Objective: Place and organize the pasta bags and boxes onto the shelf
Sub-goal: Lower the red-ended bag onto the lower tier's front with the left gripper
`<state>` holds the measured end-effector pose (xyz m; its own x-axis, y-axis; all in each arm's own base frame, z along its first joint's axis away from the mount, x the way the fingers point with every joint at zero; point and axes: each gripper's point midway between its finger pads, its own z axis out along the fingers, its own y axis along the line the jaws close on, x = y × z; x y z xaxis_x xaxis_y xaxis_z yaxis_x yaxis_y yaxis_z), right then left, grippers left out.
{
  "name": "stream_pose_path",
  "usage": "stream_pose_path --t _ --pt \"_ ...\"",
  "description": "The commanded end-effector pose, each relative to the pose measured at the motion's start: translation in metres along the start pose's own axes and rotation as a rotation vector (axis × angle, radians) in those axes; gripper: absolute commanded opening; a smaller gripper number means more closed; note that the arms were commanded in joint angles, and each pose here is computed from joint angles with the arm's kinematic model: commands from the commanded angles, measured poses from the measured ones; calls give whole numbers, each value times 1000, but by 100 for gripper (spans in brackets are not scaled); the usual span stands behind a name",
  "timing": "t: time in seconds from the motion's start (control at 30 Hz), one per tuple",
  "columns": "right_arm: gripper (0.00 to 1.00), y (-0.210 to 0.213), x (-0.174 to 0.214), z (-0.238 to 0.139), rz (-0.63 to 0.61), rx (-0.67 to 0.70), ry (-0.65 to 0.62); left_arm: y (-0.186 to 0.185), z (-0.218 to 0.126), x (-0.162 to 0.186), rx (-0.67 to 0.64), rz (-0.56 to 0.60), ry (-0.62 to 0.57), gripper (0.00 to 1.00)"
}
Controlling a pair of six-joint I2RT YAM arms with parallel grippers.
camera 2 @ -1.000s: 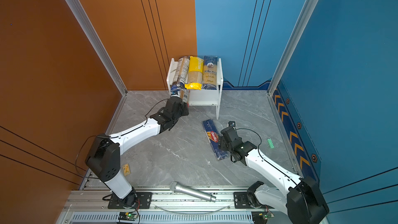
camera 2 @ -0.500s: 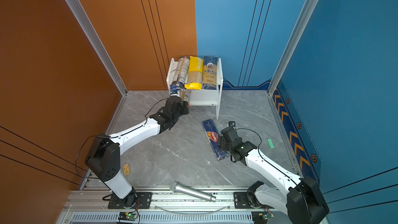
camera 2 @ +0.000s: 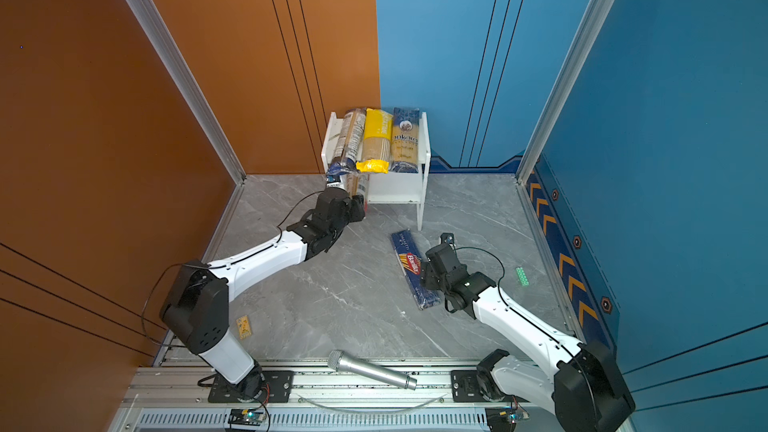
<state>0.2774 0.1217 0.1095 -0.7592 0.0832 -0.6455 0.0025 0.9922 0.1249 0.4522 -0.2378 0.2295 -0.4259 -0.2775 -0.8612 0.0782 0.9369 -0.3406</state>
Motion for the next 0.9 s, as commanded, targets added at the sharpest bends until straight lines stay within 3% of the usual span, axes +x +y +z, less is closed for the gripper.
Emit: stream_pose_path --t 0.0,0.87 --pt "86 3 -8 -3 -6 -9 -5 -3 -14 -24 35 -8 -66 58" --pt "88 6 -7 -1 -51 -16 36 13 -41 -10 22 -3 -58 65"
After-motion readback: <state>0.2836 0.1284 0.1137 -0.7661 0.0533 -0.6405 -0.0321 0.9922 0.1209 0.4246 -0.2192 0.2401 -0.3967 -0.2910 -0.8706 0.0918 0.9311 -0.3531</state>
